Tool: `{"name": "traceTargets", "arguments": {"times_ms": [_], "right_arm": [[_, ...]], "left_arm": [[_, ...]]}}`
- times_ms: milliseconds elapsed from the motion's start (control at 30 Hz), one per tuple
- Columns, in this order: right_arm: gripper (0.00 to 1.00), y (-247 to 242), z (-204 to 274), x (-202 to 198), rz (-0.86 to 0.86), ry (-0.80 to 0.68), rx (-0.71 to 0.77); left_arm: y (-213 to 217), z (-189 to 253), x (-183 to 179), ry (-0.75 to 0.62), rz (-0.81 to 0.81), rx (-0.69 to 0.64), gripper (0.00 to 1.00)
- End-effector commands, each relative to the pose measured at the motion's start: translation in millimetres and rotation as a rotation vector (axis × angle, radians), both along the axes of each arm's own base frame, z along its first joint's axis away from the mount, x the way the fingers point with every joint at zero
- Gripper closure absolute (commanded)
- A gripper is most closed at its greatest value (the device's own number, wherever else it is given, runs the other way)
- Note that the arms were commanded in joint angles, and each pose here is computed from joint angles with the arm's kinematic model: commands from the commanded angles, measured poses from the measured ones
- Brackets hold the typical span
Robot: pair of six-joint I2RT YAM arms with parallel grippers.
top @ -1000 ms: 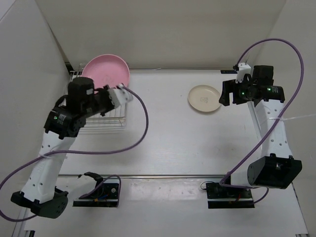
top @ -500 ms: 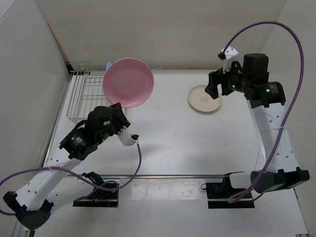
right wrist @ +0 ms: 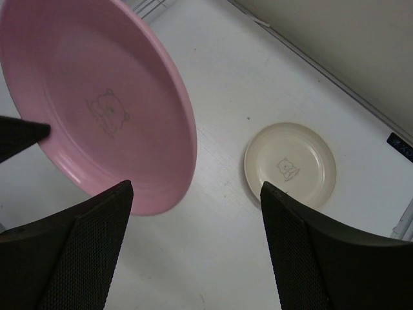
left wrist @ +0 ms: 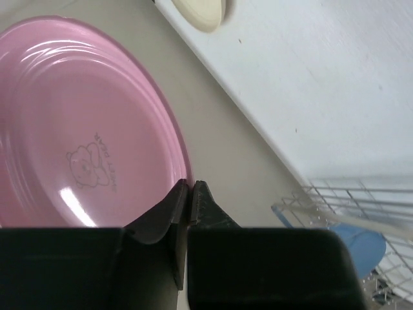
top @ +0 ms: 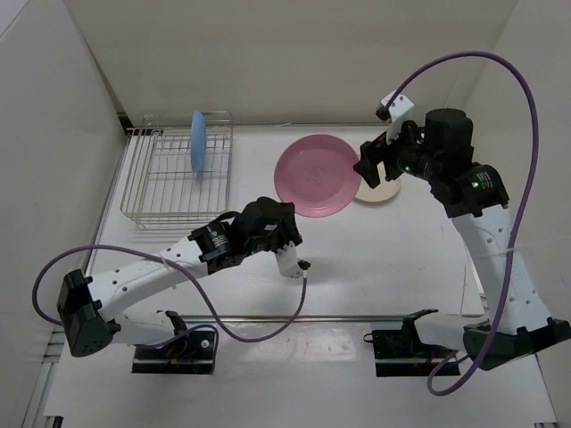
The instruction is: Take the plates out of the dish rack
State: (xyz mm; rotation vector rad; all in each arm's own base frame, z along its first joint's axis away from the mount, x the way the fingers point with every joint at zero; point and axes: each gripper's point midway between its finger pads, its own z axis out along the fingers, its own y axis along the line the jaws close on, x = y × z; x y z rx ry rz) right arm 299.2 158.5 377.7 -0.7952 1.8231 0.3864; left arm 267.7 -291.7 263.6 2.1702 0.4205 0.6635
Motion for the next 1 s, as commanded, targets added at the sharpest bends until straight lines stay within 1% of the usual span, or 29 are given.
{"name": "traceTargets", "arguments": {"times_ms": [0, 67, 133, 233, 300, 333, 367, 433, 467, 500, 533, 567, 600, 667, 700, 867, 967], "right_arm": [[0.17, -7, 2, 17, -0.055, -0.079, -0.028], [0.17, -9, -5, 24, -0.077, -0.085, -0.036], [0.17, -8, -15, 28, -0.077, -0.065, -0.044], [0.17, -6, -22, 30, -0.081, -0.041, -0.042], [0.19, -6, -25, 31, -0.085, -0.037, -0.035], [0.21, -5, -22, 32, -0.085, -0.048, -0.030], [0.22, -6, -20, 35, -0.096, -0.060, -0.030], [0.36, -10, -20, 36, -0.111, -0.054, -0.023], [0.36, -9, -18, 37, -0.111, -0.062, -0.019], [0.43, -9, -18, 37, -0.115, -0.057, -0.012], [0.57, -7, -18, 36, -0.102, -0.055, -0.007], [0.69, -5, -18, 35, -0.091, -0.054, -0.003], [0.84, -5, -18, 35, -0.095, -0.047, 0.006], [0.96, -6, -22, 35, -0.099, -0.032, 0.013], [1.00, -5, -22, 34, -0.091, -0.030, 0.016], [1.00, -7, -25, 33, -0.080, 0.003, 0.055], [1.00, -13, -25, 36, -0.110, 0.015, 0.072]], "left_arm": [[-20, 48, 2, -0.043, 0.017, -0.176, 0.89], [-25, 48, 0, -0.042, 0.006, -0.176, 0.89], [-26, 48, 2, -0.046, 0.014, -0.175, 0.89], [-34, 51, -5, -0.052, -0.009, -0.189, 0.89], [-35, 54, -5, -0.058, -0.001, -0.205, 0.89], [-36, 50, -4, -0.042, 0.007, -0.205, 0.89], [-38, 54, -6, -0.051, 0.009, -0.211, 0.89], [-37, 50, -9, -0.039, 0.015, -0.202, 0.89], [-37, 45, -9, -0.035, 0.015, -0.192, 0.89], [-37, 45, -9, -0.034, 0.015, -0.192, 0.89], [-37, 43, -9, -0.035, 0.015, -0.193, 0.89], [-37, 43, -9, -0.035, 0.015, -0.193, 0.89], [-38, 42, -8, -0.039, 0.015, -0.202, 0.89], [-38, 47, -6, -0.054, 0.022, -0.220, 0.89], [-38, 47, -5, -0.061, 0.030, -0.226, 0.89], [-37, 51, 7, -0.118, 0.092, -0.272, 0.89], [-36, 52, 21, -0.096, 0.180, -0.324, 0.89]]}}
